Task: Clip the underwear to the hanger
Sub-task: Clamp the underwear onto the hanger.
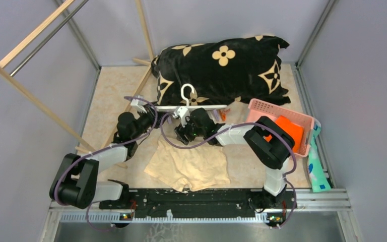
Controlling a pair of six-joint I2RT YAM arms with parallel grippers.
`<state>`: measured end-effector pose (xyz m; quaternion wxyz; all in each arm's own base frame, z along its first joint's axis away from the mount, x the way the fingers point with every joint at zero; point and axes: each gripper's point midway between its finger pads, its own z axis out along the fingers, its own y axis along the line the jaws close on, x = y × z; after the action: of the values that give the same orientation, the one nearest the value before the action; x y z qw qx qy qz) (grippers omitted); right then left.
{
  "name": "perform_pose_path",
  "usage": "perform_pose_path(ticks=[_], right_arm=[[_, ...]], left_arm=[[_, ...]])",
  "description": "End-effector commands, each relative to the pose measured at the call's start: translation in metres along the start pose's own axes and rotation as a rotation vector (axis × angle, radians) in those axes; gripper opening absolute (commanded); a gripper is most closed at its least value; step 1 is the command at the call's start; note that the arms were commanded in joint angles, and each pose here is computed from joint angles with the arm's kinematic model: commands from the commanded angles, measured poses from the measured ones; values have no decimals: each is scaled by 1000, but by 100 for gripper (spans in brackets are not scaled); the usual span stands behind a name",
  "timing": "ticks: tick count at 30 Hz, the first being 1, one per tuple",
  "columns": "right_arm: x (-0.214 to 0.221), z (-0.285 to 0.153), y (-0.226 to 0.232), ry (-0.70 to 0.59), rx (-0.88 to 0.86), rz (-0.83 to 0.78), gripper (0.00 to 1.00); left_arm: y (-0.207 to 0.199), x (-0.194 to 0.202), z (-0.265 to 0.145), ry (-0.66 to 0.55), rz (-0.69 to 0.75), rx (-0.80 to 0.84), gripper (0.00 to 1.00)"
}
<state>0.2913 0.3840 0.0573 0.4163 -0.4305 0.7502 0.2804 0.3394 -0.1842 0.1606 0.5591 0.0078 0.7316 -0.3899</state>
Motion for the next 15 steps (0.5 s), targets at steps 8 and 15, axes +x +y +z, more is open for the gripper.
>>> perform_pose_path(ticks=[8,15], right_arm=[[4,12,2,40,-56,-163,59],[25,18,6,138,-37,-255,58]], left_arm=[[5,-19,3,-43,32,-25,0],[4,-21,1,-44,35,-33,0]])
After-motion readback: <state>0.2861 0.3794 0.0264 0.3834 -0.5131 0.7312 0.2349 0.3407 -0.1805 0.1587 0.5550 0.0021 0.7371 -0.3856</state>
